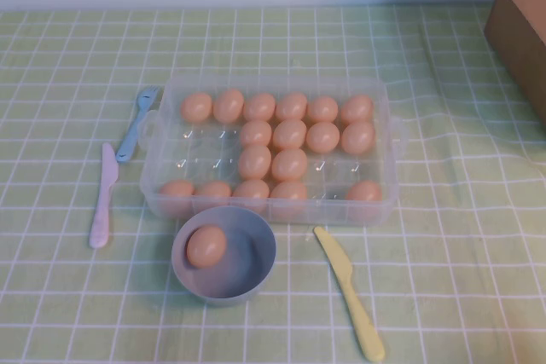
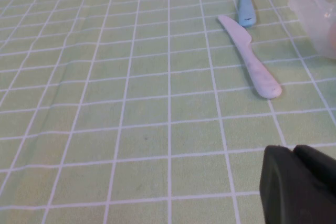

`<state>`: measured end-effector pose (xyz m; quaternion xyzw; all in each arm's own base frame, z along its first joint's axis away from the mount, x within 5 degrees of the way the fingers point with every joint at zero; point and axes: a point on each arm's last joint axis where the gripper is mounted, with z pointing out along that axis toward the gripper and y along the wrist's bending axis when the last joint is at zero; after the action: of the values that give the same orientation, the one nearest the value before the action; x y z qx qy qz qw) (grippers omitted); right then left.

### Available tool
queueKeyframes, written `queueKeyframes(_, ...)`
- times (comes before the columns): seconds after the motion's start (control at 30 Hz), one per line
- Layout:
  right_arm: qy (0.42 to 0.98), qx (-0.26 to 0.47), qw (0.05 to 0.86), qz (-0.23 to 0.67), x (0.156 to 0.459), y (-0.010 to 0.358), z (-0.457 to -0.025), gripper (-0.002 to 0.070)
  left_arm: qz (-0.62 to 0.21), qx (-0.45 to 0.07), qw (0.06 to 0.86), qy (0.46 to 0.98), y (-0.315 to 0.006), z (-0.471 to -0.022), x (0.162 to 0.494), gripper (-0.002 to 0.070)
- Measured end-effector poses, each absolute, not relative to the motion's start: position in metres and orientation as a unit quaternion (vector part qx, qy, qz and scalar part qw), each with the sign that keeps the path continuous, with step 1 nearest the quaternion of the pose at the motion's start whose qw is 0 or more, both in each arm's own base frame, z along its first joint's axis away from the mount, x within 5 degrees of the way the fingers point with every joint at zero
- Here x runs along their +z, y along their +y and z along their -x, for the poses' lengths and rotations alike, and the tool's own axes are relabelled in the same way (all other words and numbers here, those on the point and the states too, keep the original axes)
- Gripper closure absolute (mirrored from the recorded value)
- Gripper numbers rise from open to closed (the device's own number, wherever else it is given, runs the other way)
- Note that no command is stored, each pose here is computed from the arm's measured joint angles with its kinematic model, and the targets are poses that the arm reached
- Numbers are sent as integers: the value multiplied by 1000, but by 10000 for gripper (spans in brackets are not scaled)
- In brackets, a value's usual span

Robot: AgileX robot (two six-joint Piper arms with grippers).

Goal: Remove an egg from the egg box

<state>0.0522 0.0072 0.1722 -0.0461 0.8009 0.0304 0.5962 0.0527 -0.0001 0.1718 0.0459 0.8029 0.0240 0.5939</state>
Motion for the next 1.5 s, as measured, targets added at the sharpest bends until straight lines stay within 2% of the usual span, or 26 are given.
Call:
queueKeyframes(1.3,801,39,596,41,172,8,-52,694,-46,24,594,803,0,-53,172,678)
queueKeyframes(1.5,775,104,623,-11,180,11,-54,694,-46,24,594,803,0,-53,172,678)
